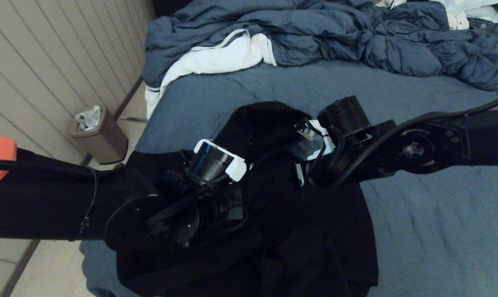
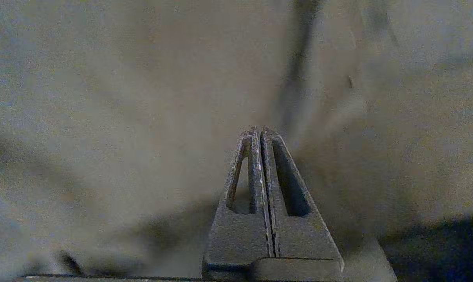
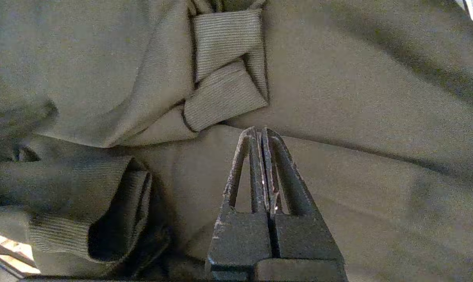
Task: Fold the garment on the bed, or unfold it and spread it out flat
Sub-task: Unfold the black sweatshirt
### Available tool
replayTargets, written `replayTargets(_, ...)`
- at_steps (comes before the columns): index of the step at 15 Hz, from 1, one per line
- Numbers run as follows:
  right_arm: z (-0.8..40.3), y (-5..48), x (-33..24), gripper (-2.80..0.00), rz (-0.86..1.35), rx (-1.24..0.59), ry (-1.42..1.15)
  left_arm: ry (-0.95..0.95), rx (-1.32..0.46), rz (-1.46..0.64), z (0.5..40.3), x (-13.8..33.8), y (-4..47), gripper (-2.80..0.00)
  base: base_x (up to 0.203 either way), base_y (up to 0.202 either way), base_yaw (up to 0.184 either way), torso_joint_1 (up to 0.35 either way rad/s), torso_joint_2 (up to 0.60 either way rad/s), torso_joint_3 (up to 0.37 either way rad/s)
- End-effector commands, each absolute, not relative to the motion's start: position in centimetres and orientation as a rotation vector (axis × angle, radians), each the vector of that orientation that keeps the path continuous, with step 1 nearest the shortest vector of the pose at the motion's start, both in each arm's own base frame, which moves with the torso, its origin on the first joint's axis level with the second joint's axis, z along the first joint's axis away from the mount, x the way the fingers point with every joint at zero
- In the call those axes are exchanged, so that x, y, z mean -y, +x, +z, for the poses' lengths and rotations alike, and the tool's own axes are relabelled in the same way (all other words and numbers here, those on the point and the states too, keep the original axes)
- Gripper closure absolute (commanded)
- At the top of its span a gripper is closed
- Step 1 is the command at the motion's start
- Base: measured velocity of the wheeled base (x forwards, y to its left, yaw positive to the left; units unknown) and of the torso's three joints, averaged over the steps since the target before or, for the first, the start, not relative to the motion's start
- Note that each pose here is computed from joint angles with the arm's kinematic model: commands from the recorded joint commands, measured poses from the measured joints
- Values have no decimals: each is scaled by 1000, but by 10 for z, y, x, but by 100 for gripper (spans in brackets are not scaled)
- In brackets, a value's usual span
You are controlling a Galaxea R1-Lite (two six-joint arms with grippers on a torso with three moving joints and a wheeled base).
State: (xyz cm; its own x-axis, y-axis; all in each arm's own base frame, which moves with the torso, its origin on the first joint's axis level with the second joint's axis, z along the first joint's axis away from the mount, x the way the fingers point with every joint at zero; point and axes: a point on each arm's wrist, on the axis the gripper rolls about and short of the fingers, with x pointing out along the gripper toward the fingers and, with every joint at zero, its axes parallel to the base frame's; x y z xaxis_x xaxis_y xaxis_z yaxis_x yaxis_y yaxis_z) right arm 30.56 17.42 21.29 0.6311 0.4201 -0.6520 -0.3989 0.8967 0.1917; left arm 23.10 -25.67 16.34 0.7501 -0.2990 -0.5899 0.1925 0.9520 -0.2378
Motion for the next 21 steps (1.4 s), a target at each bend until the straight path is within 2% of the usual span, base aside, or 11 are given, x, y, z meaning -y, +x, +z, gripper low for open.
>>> replayTargets(1, 212, 303, -177, 0, 478, -761, 26, -162, -687, -296, 162, 264, 220, 0, 0, 0, 0, 0, 0, 0)
replayTargets(5, 201, 286, -197, 0, 539, -805, -11, -133, -771, -362, 148, 286, 185, 0, 0, 0, 0, 0, 0, 0)
replayTargets(10, 183, 248, -207, 0, 606, -884, -79, -84, -820, -412, 144, 277, 150, 0, 0, 0, 0, 0, 0, 0)
replayTargets(16, 162, 175, -169, 0, 651, -988, -150, -76, -837, -424, 169, 236, 121, 0, 0, 0, 0, 0, 0, 0)
replayTargets(21, 150, 111, -131, 0, 715, -1001, -162, -121, -791, -428, 187, 236, 128, 0, 0, 0, 0, 0, 0, 0)
